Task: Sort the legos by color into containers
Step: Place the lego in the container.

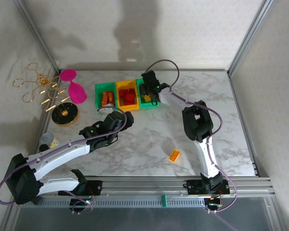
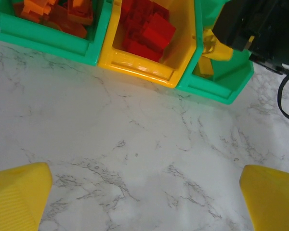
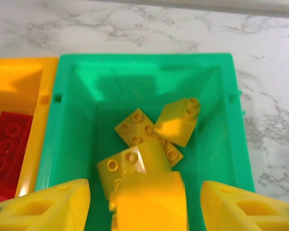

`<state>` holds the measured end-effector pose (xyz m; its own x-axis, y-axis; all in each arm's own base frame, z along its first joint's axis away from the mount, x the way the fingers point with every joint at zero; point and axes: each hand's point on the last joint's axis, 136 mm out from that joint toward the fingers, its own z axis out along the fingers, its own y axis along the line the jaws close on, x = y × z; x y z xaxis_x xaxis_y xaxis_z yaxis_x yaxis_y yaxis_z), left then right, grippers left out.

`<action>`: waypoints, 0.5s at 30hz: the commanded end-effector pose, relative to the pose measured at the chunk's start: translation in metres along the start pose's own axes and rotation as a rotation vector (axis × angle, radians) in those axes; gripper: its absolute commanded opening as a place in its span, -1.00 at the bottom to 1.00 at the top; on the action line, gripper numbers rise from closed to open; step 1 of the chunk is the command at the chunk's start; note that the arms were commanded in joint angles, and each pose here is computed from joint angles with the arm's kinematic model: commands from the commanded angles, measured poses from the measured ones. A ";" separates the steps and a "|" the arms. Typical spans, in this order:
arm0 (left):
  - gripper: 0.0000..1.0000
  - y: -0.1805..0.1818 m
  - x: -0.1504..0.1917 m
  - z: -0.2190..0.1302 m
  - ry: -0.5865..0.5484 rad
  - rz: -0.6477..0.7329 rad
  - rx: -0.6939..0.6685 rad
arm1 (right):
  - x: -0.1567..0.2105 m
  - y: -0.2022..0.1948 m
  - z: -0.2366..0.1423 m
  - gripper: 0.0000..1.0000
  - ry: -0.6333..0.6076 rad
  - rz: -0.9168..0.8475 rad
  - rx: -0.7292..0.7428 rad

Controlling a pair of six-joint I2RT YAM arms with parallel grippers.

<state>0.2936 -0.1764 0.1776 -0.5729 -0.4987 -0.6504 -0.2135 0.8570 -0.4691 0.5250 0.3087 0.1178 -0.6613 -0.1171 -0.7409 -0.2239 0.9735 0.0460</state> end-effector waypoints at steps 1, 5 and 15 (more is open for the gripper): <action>0.99 -0.012 -0.010 -0.003 -0.011 0.001 0.031 | -0.026 0.000 -0.020 0.30 -0.047 -0.024 -0.004; 0.99 -0.011 -0.007 -0.002 0.002 -0.002 0.034 | -0.029 0.005 -0.050 0.39 -0.067 -0.008 -0.071; 0.99 -0.020 0.017 -0.012 0.065 0.018 0.099 | 0.031 -0.018 -0.113 0.48 0.014 0.069 -0.111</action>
<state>0.2869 -0.1936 0.1796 -0.6113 -0.4833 -0.6267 -0.1609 0.8512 -0.4995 0.4466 0.2723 0.1691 -0.6624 -0.0832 -0.7445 -0.2672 0.9547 0.1311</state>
